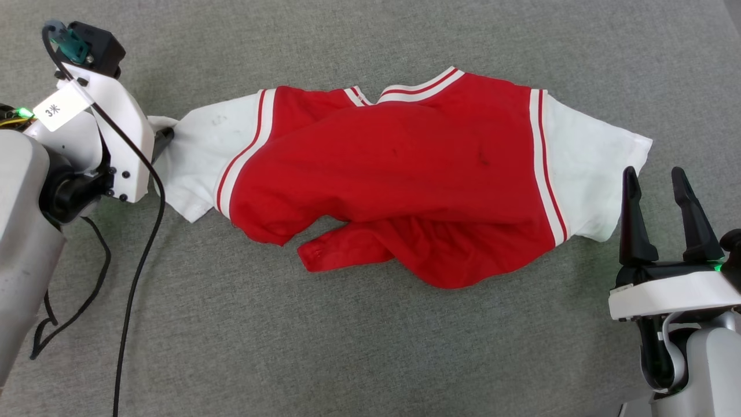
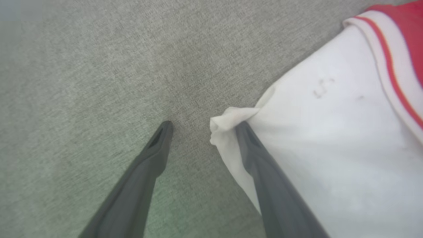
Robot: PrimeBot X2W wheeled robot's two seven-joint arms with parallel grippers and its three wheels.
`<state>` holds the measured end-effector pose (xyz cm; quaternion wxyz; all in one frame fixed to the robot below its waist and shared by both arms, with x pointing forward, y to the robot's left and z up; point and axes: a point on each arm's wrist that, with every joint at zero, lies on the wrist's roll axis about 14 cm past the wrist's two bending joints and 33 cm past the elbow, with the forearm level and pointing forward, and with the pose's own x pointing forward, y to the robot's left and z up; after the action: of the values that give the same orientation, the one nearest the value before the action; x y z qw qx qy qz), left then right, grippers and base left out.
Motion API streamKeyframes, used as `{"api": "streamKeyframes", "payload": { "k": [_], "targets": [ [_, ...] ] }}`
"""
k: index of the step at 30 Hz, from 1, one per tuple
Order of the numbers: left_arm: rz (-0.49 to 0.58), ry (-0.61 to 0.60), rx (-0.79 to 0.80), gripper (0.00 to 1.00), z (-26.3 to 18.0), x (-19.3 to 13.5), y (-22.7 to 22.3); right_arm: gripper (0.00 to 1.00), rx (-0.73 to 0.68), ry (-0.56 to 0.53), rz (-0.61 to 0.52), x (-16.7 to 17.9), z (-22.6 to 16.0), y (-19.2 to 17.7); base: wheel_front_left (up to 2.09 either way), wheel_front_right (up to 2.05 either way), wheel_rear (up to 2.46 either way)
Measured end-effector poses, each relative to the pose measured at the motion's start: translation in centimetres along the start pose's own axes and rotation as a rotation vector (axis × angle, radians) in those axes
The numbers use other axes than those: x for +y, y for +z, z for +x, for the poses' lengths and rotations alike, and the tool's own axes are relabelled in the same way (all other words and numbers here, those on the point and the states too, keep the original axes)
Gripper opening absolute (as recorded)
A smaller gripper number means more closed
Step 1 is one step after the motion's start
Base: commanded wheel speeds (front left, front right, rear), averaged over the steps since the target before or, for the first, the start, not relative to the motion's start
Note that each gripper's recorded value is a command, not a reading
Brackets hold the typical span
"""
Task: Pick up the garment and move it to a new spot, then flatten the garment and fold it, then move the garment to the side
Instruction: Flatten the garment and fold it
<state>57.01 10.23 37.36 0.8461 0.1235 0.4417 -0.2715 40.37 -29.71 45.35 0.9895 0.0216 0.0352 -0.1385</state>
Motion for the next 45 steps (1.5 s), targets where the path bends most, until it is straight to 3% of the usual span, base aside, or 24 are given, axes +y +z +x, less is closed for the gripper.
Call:
{"api": "streamKeyframes", "payload": {
  "k": [1, 2, 3, 11, 14, 18, 26, 33, 45],
  "targets": [
    [-0.008, -0.003, 0.006, 1.00, 0.1, 0.0, -0.2, 1.00, 0.000, 0.000, 0.000, 0.0, 0.0, 0.0, 0.00, 0.00, 0.00],
    [-0.016, -0.009, 0.009, 0.40, 0.2, -0.1, -0.3, 1.00, -0.001, -0.001, 0.000, 0.0, 0.0, -0.1, 0.00, 0.00, 0.00],
    [-0.024, -0.016, 0.005, 0.00, 0.3, -0.2, -0.3, 1.00, 0.000, 0.000, -0.001, 0.0, 0.1, -0.1, 0.00, 0.00, 0.00],
    [-0.117, -0.009, -0.118, 0.00, -1.3, 0.1, 0.2, 1.00, -0.020, 0.020, -0.012, 0.6, 0.2, 0.9, 0.00, 0.00, 0.00],
    [-0.177, 0.005, -0.218, 0.00, -3.2, 0.7, 0.9, 1.00, -0.027, 0.033, -0.016, 1.0, 0.1, 1.6, 0.00, 0.00, 0.00],
    [-0.174, 0.066, -0.302, 0.00, -6.5, 2.2, 0.6, 1.00, -0.003, 0.065, -0.028, 2.0, -0.3, 2.0, 0.00, 0.00, 0.00],
    [-0.153, 0.111, -0.453, 0.00, -13.3, 1.6, -0.8, 1.00, 0.126, 0.172, -0.085, 4.3, -1.0, 1.7, 0.00, 0.00, 0.00],
    [-0.176, 0.115, -0.549, 0.00, -17.6, -1.1, -3.0, 1.00, 0.279, 0.251, -0.155, 5.2, -0.4, 1.3, 0.00, 0.00, 0.00],
    [-0.243, 0.027, -0.606, 0.00, -18.8, -6.2, -5.2, 1.00, 0.670, 0.256, -0.297, 3.6, 4.4, -0.1, 0.00, 0.00, 0.00]
  ]
}}
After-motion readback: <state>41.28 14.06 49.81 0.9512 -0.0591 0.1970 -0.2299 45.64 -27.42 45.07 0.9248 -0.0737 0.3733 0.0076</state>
